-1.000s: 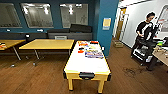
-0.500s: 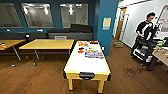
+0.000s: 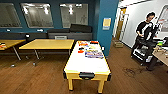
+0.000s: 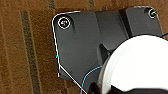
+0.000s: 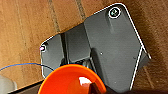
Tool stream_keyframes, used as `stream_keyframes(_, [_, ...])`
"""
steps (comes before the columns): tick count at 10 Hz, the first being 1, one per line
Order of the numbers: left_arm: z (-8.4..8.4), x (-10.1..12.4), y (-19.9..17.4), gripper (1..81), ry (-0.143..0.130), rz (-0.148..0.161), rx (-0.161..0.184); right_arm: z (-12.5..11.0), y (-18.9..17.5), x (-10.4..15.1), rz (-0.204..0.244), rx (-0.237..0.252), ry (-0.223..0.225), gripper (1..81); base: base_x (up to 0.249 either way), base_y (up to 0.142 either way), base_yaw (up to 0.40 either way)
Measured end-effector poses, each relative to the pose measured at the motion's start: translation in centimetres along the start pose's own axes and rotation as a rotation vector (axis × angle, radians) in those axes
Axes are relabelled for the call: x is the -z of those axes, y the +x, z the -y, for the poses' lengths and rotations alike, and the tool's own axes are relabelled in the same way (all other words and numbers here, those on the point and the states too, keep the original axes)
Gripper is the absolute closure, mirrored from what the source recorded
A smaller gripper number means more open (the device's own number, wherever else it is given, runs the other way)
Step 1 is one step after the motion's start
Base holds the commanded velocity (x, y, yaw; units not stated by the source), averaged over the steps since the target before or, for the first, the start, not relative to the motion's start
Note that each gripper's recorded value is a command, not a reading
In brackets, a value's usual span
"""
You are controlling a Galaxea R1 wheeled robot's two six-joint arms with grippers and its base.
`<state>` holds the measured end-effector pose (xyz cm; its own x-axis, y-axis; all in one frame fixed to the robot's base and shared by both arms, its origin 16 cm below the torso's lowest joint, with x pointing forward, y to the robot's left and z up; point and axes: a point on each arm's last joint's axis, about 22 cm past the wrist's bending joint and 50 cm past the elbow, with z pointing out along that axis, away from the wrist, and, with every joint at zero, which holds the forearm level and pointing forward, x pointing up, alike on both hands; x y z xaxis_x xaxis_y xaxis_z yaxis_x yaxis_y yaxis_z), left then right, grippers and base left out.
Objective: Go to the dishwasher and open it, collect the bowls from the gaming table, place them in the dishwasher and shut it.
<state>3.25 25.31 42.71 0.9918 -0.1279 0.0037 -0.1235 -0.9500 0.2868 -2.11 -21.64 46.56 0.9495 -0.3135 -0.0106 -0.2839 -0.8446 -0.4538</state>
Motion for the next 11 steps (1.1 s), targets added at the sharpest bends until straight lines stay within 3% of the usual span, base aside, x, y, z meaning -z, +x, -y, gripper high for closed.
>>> stream_keyframes(3, [-0.3, 0.0, 0.5, 81.1, -0.014, -0.02, 0.0, -0.1, 0.0, 0.0, 0.0, 0.0, -0.002, 81.1, 0.0, 0.0, -0.275])
stream_keyframes(7, [0.0, 0.1, -0.2, 81.1, -0.008, -0.008, 0.002, -0.2, 0.6, 0.0, -0.011, 0.002, -0.005, 81.1, 0.0, 0.0, -0.38])
stream_keyframes(8, [0.4, 0.3, 1.2, 81.1, -0.008, -0.032, 0.0, -0.4, -0.7, -0.1, 0.009, -0.001, -0.01, 81.1, 0.0, 0.0, -0.392])
stream_keyframes(11, [-0.3, 0.1, 0.3, 81.1, -0.019, -0.021, 0.003, -0.3, -0.5, -0.3, 0.004, 0.001, -0.013, 81.1, 0.0, 0.0, -0.392])
